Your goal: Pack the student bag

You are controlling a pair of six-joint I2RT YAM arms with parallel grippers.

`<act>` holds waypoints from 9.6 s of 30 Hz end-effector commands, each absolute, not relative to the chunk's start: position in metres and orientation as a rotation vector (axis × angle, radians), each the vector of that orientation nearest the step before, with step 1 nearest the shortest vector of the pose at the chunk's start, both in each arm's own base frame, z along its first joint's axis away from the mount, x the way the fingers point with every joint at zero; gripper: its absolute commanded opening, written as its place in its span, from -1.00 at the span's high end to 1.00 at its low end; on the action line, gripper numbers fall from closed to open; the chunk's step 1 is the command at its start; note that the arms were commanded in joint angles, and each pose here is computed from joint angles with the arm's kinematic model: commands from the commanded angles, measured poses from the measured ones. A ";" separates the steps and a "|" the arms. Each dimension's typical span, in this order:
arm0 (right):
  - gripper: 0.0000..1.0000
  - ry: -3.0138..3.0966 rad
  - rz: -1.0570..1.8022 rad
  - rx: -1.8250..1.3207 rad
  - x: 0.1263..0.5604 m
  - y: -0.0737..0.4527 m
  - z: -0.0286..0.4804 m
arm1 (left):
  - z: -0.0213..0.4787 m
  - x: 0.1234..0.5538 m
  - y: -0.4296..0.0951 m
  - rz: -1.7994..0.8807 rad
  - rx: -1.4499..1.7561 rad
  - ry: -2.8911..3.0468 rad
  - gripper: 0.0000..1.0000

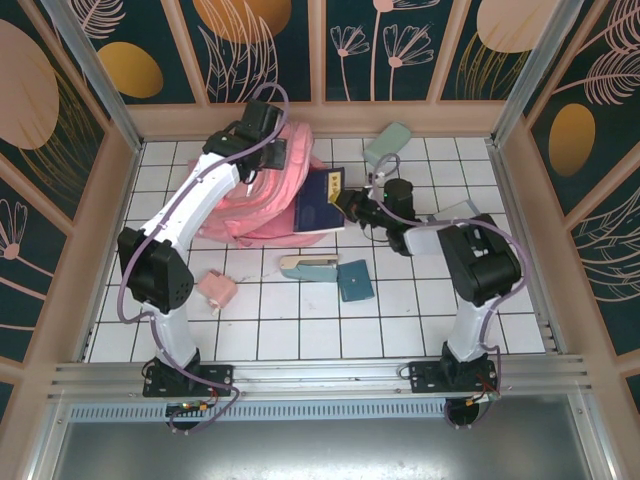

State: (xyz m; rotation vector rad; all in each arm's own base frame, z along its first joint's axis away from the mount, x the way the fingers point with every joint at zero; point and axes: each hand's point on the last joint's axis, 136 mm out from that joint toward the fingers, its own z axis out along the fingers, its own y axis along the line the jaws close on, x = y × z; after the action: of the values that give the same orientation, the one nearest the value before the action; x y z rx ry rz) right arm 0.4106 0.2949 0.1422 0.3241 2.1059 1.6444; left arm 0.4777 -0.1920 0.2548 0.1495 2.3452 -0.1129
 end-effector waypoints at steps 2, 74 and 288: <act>1.00 1.941 1.684 0.294 0.438 0.335 0.177 | 0.332 0.479 -0.202 -0.330 0.132 2.155 1.00; -0.01 2.375 1.384 0.201 0.496 0.455 0.132 | 0.287 0.493 -0.180 -0.396 0.019 2.247 1.00; -0.13 2.440 0.679 0.691 0.386 0.083 0.044 | 0.119 0.365 -0.504 -1.989 0.334 2.336 0.16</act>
State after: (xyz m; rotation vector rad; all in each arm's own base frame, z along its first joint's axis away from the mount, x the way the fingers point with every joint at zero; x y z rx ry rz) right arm 0.3676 0.0604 0.0287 0.7985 2.4874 0.5554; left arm 0.4234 -0.4709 0.0924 0.1206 2.3541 -1.7399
